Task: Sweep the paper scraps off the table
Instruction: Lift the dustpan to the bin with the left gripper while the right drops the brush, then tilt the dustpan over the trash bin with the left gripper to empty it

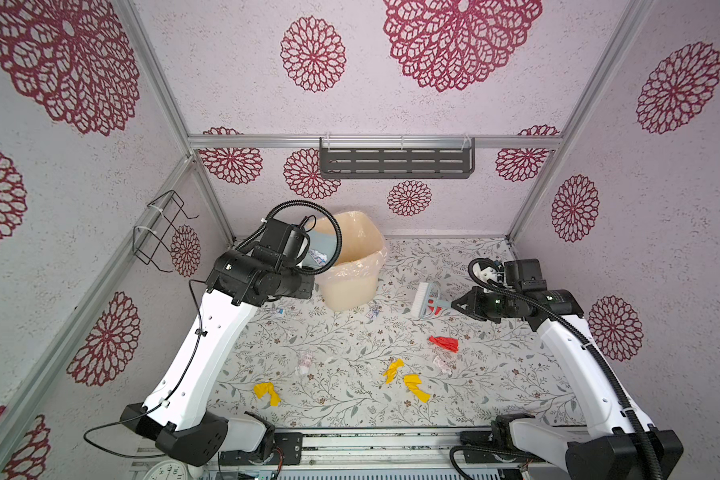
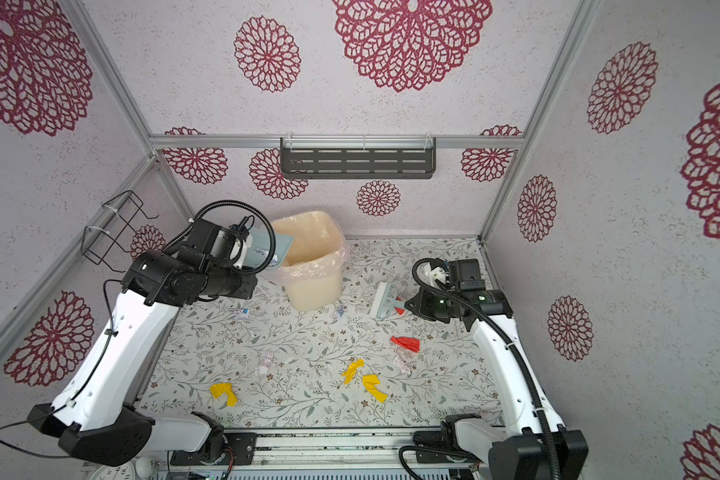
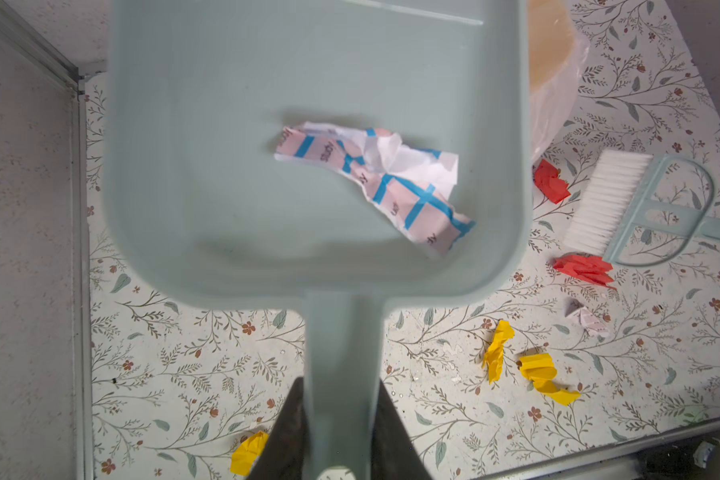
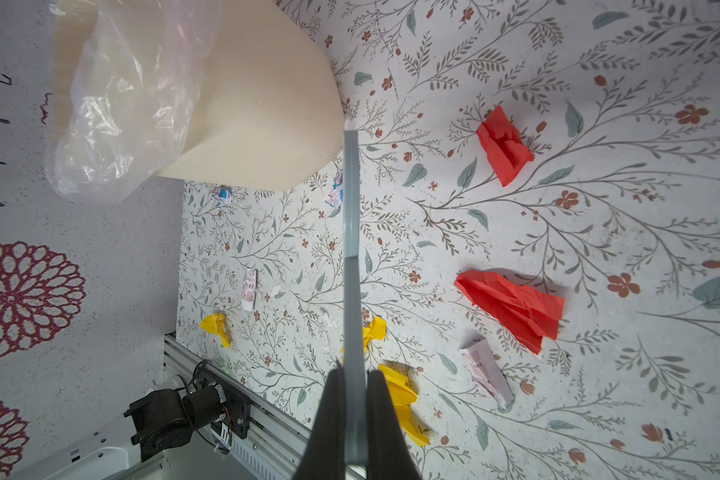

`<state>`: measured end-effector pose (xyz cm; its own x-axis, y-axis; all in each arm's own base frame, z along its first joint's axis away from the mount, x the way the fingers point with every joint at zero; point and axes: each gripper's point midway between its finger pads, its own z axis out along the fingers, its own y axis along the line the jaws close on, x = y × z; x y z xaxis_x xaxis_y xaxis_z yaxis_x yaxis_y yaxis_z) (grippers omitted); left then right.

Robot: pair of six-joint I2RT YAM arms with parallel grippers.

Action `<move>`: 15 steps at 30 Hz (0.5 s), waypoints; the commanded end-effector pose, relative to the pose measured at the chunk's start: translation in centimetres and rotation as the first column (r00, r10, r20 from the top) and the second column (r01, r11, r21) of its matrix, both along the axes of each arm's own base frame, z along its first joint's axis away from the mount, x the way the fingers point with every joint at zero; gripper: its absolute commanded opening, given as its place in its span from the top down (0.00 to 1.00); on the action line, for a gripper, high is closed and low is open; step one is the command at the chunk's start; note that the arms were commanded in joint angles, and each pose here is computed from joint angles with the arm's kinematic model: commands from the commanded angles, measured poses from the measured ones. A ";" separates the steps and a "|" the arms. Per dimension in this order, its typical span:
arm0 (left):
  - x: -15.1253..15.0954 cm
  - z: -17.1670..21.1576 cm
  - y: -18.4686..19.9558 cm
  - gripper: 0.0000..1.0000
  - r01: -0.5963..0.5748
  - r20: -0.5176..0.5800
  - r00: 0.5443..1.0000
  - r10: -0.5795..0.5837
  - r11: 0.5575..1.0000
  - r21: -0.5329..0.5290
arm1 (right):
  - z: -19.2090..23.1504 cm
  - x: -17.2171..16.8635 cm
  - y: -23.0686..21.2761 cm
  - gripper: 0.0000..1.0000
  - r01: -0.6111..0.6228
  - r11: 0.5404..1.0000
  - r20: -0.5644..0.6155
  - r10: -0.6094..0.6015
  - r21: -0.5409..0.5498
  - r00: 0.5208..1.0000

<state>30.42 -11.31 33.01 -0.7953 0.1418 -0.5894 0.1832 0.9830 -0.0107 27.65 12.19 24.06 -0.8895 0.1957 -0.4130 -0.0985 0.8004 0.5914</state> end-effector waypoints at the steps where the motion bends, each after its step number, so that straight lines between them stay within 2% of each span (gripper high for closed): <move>1: 1.4 1.0 -0.2 1.00 0.070 0.022 0.997 -0.071 0.997 0.010 | 2.0 0.4 0.3 1.00 -0.023 0.999 0.058 0.021 0.026 0.998; 5: 3.0 0.6 0.8 1.00 0.086 -0.015 0.996 -0.085 0.987 0.138 | 2.0 0.5 0.3 1.00 -0.031 0.999 0.055 0.029 0.020 0.998; 12: 5.8 0.1 3.0 1.00 0.073 -0.036 0.997 -0.065 0.932 0.356 | 2.0 1.1 0.4 1.00 -0.043 0.999 0.046 0.042 0.020 0.998; 15: 6.7 -0.2 3.4 1.00 0.077 -0.040 0.997 -0.066 0.907 0.414 | 2.1 1.2 0.5 1.00 -0.048 0.999 0.040 0.047 0.021 0.998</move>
<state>36.66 -9.33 32.41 -0.7944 0.3676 -0.4835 0.2540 0.9242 0.2854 28.72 12.47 24.69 -0.8923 0.1818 -0.4133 -0.1156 0.7928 0.5985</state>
